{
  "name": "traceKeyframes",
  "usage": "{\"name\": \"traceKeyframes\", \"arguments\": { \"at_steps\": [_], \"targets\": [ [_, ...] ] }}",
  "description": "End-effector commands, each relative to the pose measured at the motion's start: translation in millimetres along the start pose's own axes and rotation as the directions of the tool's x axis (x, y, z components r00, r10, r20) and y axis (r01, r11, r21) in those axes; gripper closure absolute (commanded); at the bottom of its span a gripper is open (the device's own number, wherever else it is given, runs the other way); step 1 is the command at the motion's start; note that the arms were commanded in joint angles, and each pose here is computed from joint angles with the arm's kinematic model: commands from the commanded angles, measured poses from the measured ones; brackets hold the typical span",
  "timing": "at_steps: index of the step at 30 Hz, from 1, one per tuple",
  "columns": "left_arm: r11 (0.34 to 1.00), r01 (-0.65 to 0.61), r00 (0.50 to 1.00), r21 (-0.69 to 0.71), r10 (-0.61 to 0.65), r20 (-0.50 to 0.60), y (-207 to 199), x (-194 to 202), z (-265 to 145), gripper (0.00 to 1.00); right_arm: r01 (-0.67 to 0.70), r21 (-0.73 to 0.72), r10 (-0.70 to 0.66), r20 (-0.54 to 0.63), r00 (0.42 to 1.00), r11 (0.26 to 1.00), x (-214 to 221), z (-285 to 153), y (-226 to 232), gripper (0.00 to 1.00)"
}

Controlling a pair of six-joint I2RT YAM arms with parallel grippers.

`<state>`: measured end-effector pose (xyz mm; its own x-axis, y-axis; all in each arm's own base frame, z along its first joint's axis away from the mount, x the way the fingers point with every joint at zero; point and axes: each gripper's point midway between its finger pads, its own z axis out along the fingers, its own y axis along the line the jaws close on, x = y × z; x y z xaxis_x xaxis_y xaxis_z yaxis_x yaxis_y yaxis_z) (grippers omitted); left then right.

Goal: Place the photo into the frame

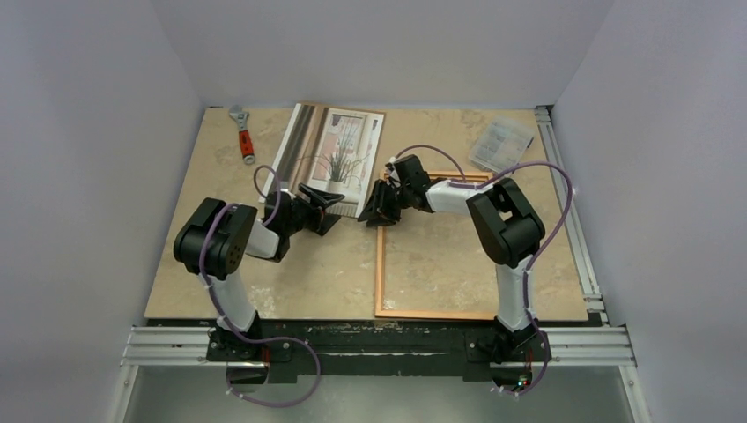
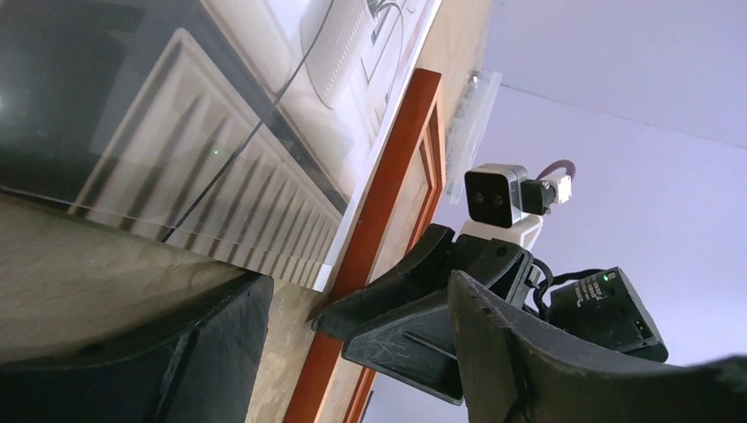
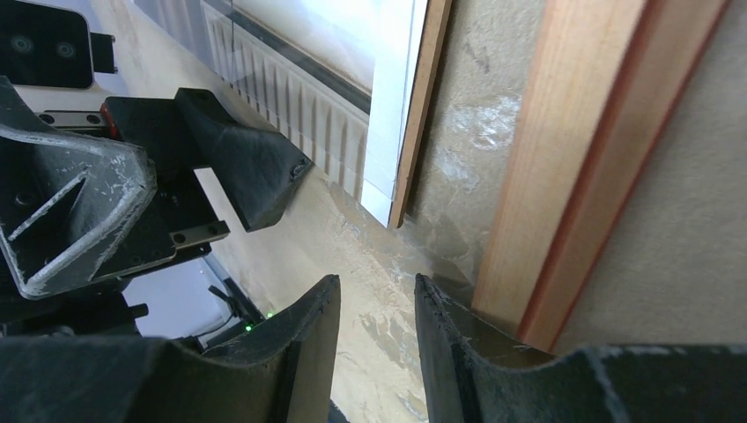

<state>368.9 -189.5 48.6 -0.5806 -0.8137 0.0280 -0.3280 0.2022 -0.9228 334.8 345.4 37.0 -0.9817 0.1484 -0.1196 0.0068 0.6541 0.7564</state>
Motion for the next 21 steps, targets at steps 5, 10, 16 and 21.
{"name": "traceKeyframes", "arguments": {
  "at_steps": [5,10,16,21],
  "targets": [
    [0.990,-0.116,0.988,0.085,0.107,0.110,-29,-26,17,0.30,-0.003,-0.005,0.004,0.077,0.997,1.000,-19,-19,4,0.62],
    [0.977,-0.181,0.980,0.110,0.170,0.103,-48,-22,13,0.31,-0.050,-0.100,0.060,0.096,0.994,0.994,-31,-24,9,0.60],
    [0.957,-0.246,0.968,0.152,0.234,0.094,-73,-19,8,0.32,-0.082,-0.207,0.107,0.112,0.988,0.975,-46,-24,20,0.54],
    [0.945,-0.264,0.964,0.191,0.254,0.073,-88,-15,6,0.32,-0.109,-0.194,0.134,0.116,0.984,0.975,-51,-16,14,0.53]
  ]
}}
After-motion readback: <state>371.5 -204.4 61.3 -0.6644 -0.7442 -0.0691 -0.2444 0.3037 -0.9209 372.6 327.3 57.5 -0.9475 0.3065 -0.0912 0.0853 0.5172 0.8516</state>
